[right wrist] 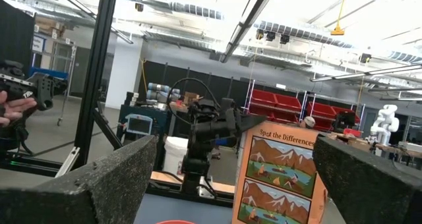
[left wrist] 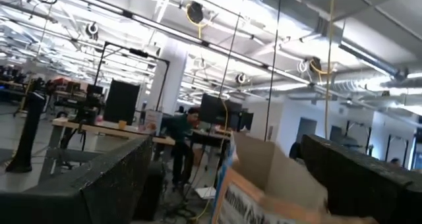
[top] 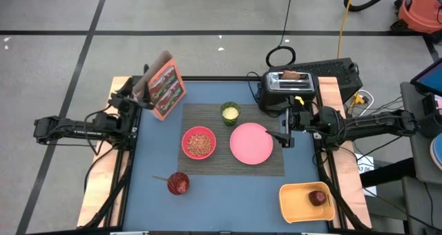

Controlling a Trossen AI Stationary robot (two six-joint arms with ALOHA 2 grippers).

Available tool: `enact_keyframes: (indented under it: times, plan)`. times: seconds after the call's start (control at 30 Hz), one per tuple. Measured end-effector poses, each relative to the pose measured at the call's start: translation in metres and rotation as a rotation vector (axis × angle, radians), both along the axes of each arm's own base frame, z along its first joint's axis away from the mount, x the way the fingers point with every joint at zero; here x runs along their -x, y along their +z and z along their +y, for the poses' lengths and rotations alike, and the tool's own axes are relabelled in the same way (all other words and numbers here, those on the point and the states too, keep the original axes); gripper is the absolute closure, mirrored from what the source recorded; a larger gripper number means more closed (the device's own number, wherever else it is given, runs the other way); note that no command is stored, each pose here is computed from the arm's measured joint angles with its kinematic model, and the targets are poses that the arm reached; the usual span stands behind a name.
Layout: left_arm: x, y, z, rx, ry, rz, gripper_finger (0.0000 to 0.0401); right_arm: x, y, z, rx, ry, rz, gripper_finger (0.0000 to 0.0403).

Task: Arrange a breakfast setting
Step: Put the toasted bread from the toaster onto the pink plate

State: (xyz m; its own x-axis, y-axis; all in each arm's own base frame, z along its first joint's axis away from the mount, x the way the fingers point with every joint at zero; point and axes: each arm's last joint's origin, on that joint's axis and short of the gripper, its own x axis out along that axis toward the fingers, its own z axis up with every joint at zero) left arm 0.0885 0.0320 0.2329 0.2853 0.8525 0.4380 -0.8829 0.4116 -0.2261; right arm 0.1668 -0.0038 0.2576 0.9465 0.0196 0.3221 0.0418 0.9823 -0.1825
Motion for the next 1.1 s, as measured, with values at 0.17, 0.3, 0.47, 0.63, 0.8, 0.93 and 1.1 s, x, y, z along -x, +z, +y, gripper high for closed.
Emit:
enact_keyframes:
  times: [0.17,0.3,0.47,0.63,0.8,0.93,1.1]
  plan:
    - [0.000,0.011,0.000,-0.006,0.001,-0.039,0.0006,0.000,0.000,0.000,0.000,0.000,0.000,0.0007]
    - [0.000,0.024,0.000,-0.022,0.021,-0.045,0.0006,0.000,0.000,0.000,0.000,0.000,0.000,0.0007]
    - [0.002,0.044,0.000,-0.041,0.046,-0.064,0.0006,0.000,0.000,0.000,0.000,0.000,0.000,0.0007]
    - [0.004,0.063,-0.001,-0.055,0.068,-0.088,0.0006,0.000,0.000,0.000,0.000,0.000,0.000,0.0007]
    - [0.004,0.074,-0.001,-0.058,0.073,-0.093,0.0006,0.000,0.000,0.000,0.000,0.000,0.000,0.0007]
    - [0.003,0.076,0.000,-0.057,0.072,-0.080,0.0006,0.000,0.000,0.000,0.000,0.000,0.001,0.0007]
    - [0.001,0.075,0.000,-0.051,0.070,-0.065,0.0006,0.000,-0.001,0.000,0.000,0.000,0.010,0.0007]
